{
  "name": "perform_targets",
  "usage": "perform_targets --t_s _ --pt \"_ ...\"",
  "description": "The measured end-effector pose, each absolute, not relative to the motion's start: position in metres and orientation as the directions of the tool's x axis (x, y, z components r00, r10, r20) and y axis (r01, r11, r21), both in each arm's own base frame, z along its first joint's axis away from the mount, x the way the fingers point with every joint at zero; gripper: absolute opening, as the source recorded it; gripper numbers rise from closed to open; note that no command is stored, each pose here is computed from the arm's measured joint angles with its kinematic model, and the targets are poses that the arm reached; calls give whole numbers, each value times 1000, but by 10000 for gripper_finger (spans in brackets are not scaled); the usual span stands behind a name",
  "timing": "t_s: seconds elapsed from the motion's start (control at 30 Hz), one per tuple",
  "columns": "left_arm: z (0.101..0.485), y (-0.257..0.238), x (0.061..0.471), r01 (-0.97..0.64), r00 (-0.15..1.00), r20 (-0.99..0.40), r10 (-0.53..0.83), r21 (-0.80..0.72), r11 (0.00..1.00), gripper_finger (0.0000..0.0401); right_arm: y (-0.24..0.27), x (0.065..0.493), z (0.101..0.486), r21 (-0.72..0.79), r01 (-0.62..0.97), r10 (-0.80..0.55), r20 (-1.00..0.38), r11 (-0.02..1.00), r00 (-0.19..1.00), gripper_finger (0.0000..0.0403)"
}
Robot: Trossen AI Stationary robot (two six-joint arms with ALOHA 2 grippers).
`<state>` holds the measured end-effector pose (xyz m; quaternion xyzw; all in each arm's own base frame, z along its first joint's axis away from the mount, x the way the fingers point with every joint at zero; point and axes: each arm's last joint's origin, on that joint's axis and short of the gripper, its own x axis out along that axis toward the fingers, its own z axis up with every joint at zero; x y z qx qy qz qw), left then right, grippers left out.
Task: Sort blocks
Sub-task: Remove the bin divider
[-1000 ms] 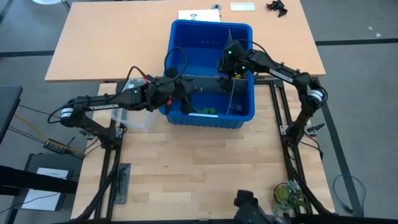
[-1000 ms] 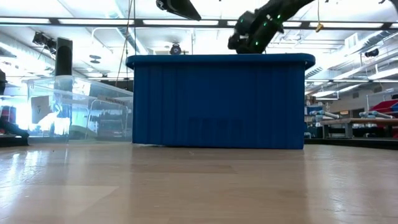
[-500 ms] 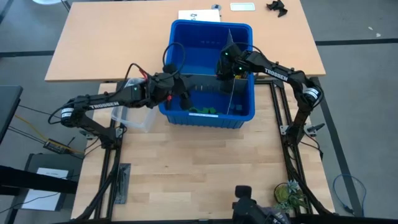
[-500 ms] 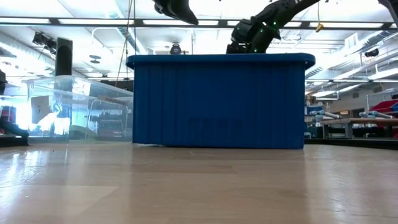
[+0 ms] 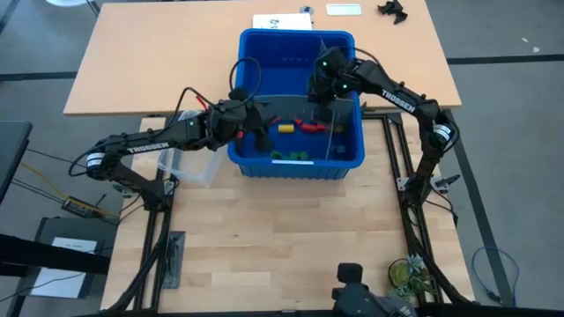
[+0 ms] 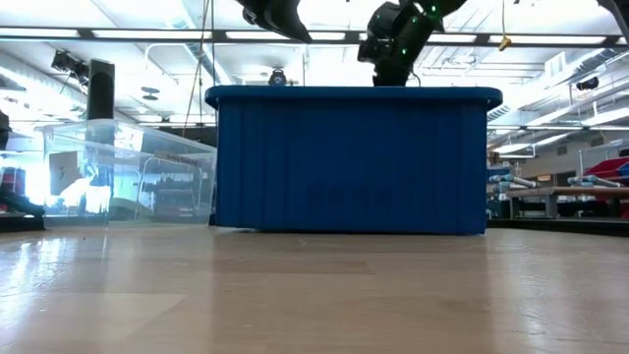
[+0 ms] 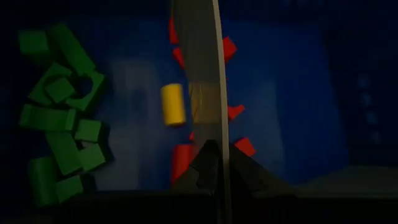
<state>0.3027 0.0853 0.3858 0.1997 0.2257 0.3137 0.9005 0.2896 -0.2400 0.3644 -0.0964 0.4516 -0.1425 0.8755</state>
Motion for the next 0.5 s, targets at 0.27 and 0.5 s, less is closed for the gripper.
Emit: perform_targets --t_s 0.27,0.5 --pt "386 85 303 -474 702 -281 655 502 723 195 -234 281 410 -329 205 -384 -701 922 600 8" --pt "386 85 303 -474 702 -281 654 501 724 195 -224 270 457 -337 287 -439 -596 897 672 8"
